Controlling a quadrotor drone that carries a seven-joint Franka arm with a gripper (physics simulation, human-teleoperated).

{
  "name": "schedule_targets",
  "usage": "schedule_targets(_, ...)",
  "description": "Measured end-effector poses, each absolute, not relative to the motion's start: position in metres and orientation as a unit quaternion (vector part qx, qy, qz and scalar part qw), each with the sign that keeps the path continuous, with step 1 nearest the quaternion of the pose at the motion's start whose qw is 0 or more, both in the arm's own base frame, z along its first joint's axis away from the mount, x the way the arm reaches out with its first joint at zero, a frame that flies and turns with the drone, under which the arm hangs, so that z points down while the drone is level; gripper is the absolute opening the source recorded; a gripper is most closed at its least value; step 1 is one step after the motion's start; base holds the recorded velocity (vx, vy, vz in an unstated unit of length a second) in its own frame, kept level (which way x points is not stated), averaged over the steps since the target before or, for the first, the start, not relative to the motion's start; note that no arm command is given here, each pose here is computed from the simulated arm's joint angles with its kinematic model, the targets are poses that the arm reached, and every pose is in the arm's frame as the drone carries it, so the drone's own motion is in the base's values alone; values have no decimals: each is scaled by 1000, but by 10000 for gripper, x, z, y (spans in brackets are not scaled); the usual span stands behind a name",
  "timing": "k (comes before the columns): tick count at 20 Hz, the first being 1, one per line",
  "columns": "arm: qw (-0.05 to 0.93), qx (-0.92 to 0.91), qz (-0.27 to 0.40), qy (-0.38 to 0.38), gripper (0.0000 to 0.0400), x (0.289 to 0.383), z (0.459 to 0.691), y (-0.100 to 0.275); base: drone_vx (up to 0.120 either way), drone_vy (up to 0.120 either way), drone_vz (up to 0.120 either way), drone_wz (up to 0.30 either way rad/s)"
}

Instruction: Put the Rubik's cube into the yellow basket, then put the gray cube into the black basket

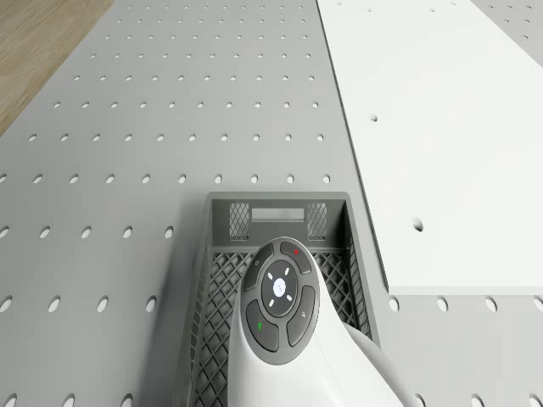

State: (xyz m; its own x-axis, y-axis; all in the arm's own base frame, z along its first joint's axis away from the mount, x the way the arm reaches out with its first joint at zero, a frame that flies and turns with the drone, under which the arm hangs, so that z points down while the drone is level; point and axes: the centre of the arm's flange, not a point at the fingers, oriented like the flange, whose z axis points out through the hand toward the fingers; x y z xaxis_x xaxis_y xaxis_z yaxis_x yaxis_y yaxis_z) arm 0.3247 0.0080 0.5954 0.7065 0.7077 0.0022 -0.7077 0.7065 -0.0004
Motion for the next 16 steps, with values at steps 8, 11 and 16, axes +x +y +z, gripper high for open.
schedule_targets(8,924,0,383,-1,396,3247,5735,80,0,0,0,0)
schedule_targets(11,924,0,383,-1,398,3247,5702,80,0,0,0,0)
schedule_targets(16,924,0,383,-1,399,3247,5679,80,0,0,0,0)
